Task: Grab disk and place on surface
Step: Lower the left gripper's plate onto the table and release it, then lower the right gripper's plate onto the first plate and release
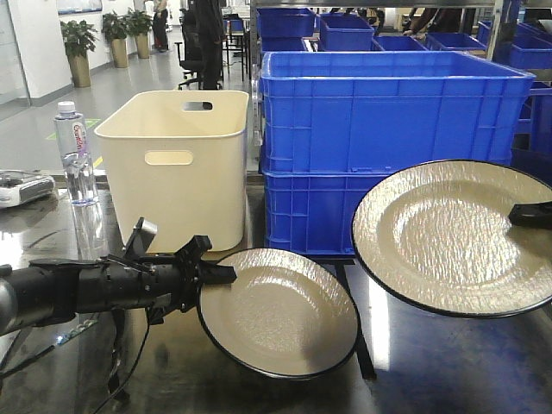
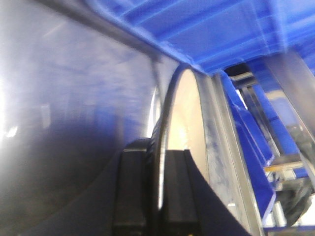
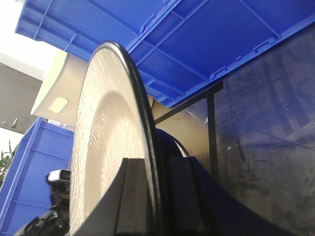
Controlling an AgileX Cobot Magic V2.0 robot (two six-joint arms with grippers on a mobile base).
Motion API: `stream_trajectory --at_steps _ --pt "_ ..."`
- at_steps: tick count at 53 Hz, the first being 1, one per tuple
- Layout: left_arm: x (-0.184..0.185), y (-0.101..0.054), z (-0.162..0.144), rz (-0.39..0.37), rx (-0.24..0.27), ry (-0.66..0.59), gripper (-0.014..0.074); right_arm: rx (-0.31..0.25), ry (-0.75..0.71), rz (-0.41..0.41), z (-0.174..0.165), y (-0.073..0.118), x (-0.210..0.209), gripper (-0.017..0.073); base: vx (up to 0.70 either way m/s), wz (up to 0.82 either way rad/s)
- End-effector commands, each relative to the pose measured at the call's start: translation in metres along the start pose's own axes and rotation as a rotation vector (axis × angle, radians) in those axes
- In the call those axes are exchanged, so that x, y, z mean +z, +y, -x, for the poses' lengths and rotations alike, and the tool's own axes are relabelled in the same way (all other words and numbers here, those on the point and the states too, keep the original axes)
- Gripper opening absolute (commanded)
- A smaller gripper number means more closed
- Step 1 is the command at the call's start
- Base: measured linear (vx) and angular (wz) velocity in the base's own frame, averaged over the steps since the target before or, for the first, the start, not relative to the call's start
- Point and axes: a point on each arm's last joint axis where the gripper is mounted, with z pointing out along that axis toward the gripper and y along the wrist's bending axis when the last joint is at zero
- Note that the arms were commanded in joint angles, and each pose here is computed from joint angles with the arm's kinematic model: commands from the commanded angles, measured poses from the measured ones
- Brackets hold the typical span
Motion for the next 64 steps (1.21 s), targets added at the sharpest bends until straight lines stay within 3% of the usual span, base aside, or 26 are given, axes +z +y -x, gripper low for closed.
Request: stream_trajectory --at_steps 1,9,18,25,29,39,45,54,64 --pt "-0.013 -0.044 0.009 -0.147 -0.021 -0.042 0.0055 0.03 -0.095 0.132 0.009 0.03 -0.013 -0.0009 0.0 0.0" --pt "-0.013 -0.043 0.008 -0.143 0.002 -0.037 0.0181 0.035 -0.095 0.142 0.009 0.03 -0.014 -0.0009 0.0 0.0" --pt "-0.013 -0.042 0.006 -0.131 0.071 -0.021 0.0371 0.035 -0.094 0.142 0.009 0.031 -0.013 -0.0009 0.0 0.0" --pt "-0.012 -0.039 0.004 -0.095 0.214 0.006 0.0524 0.035 -0.095 0.142 0.009 0.031 -0.013 -0.0009 0.0 0.0" --pt "-0.012 -0.038 0.003 -0.068 0.339 0.025 0.0575 0.034 -0.095 0.142 0.009 0.031 -0.013 -0.0009 0.0 0.0" --pt "-0.017 -0.039 0.005 0.027 0.592 0.07 0.0592 0.03 -0.088 0.142 0.008 0.031 -0.012 -0.0009 0.0 0.0" --pt "-0.026 -0.041 0.012 0.076 0.686 0.092 0.0591 0.001 -0.072 0.146 0.004 0.035 -0.008 -0.0009 0.0 0.0" --pt "-0.061 -0.055 0.029 0.102 0.748 0.051 0.059 -0.102 -0.046 0.166 -0.006 0.047 0.007 -0.0009 0.0 0.0" --pt "-0.113 -0.085 0.041 0.082 0.776 -0.027 0.0524 -0.115 -0.061 0.156 -0.018 0.06 0.031 -0.0009 0.0 0.0"
